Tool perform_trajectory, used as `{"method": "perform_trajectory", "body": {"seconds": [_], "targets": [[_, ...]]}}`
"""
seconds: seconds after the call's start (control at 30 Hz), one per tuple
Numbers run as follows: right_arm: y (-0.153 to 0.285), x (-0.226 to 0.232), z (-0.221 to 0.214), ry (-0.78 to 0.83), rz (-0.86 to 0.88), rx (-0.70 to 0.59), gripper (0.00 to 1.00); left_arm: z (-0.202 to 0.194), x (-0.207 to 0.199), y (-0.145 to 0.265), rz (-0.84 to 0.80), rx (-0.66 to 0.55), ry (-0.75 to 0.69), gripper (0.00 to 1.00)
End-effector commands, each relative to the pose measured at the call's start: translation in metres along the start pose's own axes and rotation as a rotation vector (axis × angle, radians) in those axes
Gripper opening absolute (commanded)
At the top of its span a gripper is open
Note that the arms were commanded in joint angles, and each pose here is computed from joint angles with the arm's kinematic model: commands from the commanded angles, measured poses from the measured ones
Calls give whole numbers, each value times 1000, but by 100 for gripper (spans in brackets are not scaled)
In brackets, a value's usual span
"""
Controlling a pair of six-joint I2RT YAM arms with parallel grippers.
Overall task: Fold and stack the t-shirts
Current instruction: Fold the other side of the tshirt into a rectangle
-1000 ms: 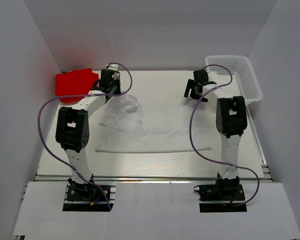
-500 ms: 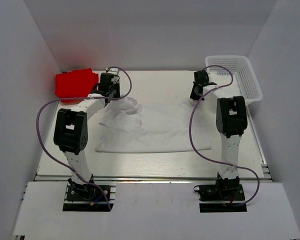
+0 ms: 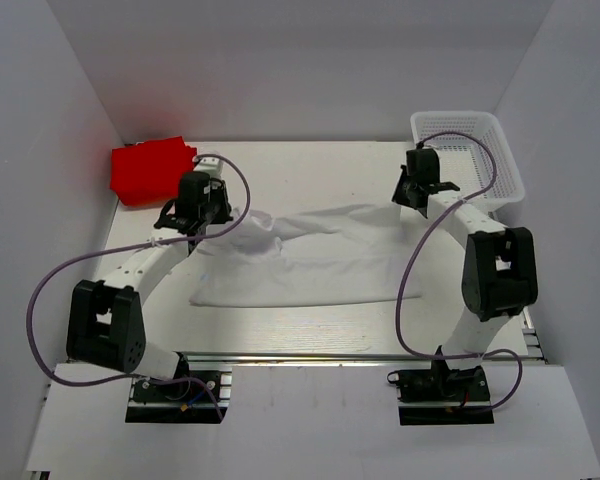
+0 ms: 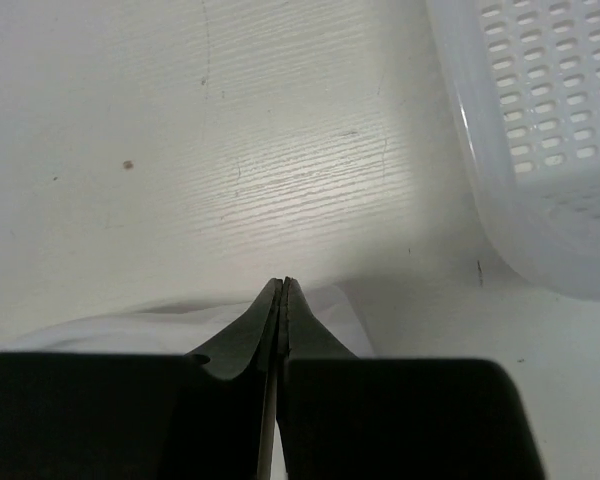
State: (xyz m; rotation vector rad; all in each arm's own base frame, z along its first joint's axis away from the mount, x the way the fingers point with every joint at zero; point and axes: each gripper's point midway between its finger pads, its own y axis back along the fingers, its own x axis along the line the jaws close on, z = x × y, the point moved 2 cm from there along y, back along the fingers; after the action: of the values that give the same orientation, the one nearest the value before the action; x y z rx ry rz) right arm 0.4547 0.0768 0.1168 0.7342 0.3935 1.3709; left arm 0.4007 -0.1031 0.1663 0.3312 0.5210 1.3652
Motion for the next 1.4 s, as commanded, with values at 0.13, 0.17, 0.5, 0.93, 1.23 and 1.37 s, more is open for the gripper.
{"method": "perform_trajectory", "body": {"seconds": [0.13,0.17,0.5,0.93,1.23,1.37], "targets": [[31,-10,-2,-14,5,-68,0,-45,-3,30,-49,36,75,0],[32,-14,-7,-14,-9,-60,0,-52,-1,33,-46,48,75,0],[58,-30,-47,-43,6,-26,0,-117,21,54,55,116,160,0],[74,-78,-117,-116,-215,127,26,-154,15,88,48,262,262,41],[104,-59,-87,-126,-82,5,90,-118,-9,103,-104,87,329,100],[119,-12,-73,-77,233,-31,90,-106,-15,86,-124,116,297,100]]}}
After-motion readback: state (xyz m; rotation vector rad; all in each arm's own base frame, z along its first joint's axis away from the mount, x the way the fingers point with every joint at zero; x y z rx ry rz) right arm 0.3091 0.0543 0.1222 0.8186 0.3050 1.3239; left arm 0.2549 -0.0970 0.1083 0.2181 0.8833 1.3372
